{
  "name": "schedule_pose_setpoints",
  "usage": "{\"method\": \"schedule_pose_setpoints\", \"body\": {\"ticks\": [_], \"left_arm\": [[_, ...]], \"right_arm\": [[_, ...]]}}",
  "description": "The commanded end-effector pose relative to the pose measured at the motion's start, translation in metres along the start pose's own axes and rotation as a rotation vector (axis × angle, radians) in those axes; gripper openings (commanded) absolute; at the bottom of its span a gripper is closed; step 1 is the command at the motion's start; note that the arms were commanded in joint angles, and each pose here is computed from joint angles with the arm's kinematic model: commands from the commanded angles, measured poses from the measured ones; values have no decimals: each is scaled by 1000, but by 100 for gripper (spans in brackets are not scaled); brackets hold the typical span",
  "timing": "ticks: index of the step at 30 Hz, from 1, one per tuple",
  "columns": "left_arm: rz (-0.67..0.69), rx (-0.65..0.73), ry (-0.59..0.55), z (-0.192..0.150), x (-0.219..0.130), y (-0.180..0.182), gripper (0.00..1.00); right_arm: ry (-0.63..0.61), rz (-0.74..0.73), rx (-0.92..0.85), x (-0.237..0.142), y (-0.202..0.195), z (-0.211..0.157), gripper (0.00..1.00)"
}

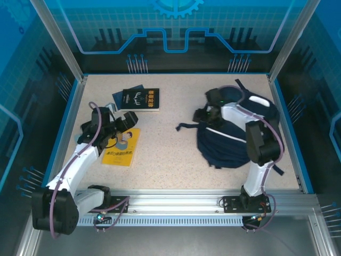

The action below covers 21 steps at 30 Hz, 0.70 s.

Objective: Pack books, pencil case, and school supplies into a backpack

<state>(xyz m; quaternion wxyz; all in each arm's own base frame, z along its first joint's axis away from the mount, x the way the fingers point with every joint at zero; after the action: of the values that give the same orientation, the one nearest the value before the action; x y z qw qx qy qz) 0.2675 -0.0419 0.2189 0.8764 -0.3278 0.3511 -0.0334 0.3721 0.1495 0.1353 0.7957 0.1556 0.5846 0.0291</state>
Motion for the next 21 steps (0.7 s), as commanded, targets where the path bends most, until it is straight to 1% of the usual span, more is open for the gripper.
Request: {"method": "schedule_pose_setpoints", "body": {"ticks": [1,3,5,7,10,12,14,17,21], "left_arm": [[-65,-4,7,4,3,-17,99],[-71,7,19,3,7,-22,99],[-77,18,36,1,12,-28,99],[-89,34,61,-2,17,-34,99],[-108,80,104,-9,25,-47,99],[-133,109,139,-16,31,-57,99],[-166,138,184,-25,39,-71,97],[-214,182,267,-44,55,-94,92],[-263,224,389,-75,77,-127,81]], "right_arm": [[151,96,-25,27,53,-35,92],[168,159,-56,32,77,-40,92],[180,209,-90,28,97,-42,91],[164,231,-108,10,105,-38,90],[87,232,-127,-30,98,-32,91],[36,202,-124,-53,82,-31,91],[-7,151,-89,-72,55,-32,91],[-37,88,-5,-87,9,-42,90],[-35,16,90,-94,-42,-60,90]]}}
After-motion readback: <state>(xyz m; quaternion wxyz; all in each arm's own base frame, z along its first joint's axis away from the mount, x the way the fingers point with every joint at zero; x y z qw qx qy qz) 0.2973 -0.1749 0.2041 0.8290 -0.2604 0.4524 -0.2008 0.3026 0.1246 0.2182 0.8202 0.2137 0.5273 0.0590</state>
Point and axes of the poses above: each hand's point on the last joint's axis, 136 mm out from that joint toward the fingers, its own x axis out along the fingers, its own y axis along the line the jaws close on, z = x × y, the point moved 9 cm from there along -x, back along the fingers, and after that the axes turned 1 degree about -x, right-handed, at the moved point
